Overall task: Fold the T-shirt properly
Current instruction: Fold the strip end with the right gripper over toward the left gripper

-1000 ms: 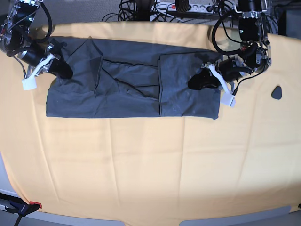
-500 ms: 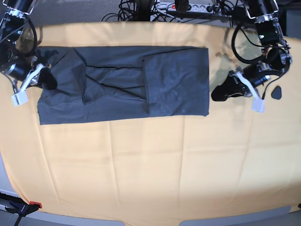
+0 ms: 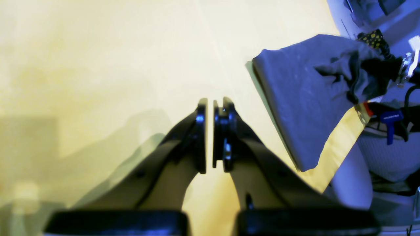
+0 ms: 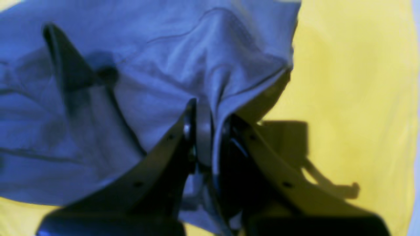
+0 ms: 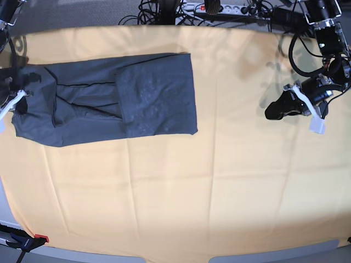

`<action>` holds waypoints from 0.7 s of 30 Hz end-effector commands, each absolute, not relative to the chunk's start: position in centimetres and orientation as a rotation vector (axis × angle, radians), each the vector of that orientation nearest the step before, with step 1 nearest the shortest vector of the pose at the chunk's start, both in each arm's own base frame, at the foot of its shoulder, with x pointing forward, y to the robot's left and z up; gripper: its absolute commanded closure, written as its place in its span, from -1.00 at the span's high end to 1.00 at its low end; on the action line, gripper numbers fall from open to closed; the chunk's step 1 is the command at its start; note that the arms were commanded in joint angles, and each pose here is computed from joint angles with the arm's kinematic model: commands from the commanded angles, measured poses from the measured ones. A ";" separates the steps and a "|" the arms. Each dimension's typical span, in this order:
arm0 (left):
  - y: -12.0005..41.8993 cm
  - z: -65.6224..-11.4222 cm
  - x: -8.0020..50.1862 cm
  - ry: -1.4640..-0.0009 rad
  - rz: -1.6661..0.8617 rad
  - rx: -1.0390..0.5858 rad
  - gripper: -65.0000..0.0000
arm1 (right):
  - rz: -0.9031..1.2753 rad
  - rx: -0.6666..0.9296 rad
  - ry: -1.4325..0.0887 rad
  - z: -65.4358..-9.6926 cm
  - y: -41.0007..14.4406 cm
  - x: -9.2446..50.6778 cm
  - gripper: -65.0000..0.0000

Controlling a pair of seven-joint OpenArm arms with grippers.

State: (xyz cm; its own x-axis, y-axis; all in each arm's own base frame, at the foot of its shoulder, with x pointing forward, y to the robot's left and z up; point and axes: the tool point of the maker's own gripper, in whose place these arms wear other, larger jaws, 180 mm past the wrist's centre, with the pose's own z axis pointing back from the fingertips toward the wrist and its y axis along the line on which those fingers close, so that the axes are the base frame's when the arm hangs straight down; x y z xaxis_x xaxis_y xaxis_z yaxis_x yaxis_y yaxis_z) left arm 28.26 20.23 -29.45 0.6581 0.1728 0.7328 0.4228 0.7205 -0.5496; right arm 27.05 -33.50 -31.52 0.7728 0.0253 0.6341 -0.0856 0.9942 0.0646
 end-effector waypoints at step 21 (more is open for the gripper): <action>20.4 -28.2 28.7 -0.903 -0.179 -0.780 -0.90 | 0.367 0.846 -1.028 -23.6 -12.6 26.1 -1.00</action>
